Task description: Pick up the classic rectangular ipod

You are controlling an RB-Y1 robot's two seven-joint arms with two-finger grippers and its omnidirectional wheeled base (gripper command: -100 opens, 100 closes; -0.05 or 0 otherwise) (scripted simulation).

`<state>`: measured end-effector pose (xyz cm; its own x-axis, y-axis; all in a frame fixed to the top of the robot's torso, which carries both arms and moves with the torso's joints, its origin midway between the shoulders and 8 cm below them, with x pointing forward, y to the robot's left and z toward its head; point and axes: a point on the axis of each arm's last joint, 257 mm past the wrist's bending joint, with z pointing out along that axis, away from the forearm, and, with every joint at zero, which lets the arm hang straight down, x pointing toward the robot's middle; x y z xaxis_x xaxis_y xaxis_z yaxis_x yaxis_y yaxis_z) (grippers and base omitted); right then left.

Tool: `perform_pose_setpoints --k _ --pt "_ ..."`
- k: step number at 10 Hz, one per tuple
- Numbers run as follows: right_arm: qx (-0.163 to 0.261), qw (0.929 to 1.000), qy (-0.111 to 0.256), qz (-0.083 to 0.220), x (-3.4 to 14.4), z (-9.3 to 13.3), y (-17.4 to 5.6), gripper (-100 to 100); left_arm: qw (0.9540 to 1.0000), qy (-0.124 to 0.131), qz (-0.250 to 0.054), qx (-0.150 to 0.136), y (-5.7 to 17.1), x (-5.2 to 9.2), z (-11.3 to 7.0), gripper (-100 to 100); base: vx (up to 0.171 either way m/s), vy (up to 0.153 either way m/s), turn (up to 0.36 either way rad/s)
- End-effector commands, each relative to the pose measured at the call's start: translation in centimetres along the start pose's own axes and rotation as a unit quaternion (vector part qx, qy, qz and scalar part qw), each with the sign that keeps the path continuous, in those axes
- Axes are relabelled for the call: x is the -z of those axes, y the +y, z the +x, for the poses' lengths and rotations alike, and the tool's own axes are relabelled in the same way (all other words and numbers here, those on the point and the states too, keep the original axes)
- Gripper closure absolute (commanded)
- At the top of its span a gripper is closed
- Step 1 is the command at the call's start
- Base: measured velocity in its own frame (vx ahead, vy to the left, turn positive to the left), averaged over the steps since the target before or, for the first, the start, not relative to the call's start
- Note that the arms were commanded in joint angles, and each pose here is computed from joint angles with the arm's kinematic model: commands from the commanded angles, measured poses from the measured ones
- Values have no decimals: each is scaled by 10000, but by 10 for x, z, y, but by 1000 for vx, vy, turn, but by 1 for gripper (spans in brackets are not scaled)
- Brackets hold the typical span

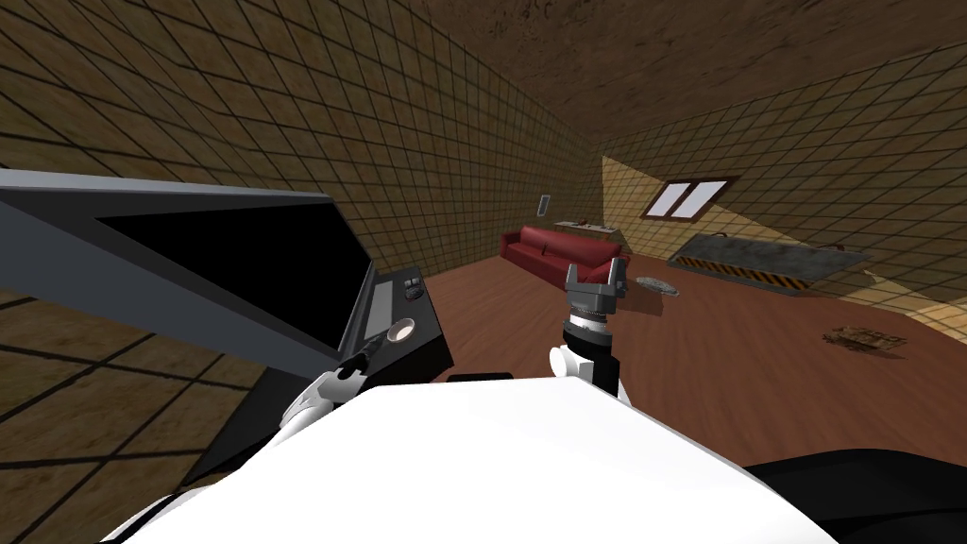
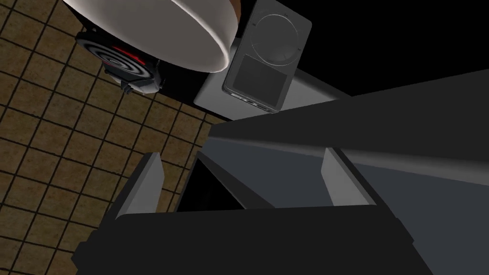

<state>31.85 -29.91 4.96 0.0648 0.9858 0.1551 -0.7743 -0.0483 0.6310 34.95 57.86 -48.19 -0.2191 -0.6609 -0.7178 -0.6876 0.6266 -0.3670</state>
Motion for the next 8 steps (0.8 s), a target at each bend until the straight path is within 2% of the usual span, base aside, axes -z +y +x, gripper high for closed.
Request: perform_pose_setpoints --k 1,3,6,7,8 --pt "0 10000 0 0 0 0 0 0 9998 88 -112 -158 4 -1 3 -100 -46 27 -103" --pt "2 10000 0 1 0 0 0 0 9987 235 -235 -398 7 -2 14 -100 46 82 3" --pt "3 10000 0 2 0 0 0 0 9952 433 -411 -780 11 -3 29 -100 118 107 6" --pt "4 10000 0 2 0 0 0 0 9963 386 -361 -683 8 -4 26 -100 60 51 -7" --pt "3 10000 0 1 0 0 0 0 9960 395 -377 -703 9 -4 26 0 10 10 -2"
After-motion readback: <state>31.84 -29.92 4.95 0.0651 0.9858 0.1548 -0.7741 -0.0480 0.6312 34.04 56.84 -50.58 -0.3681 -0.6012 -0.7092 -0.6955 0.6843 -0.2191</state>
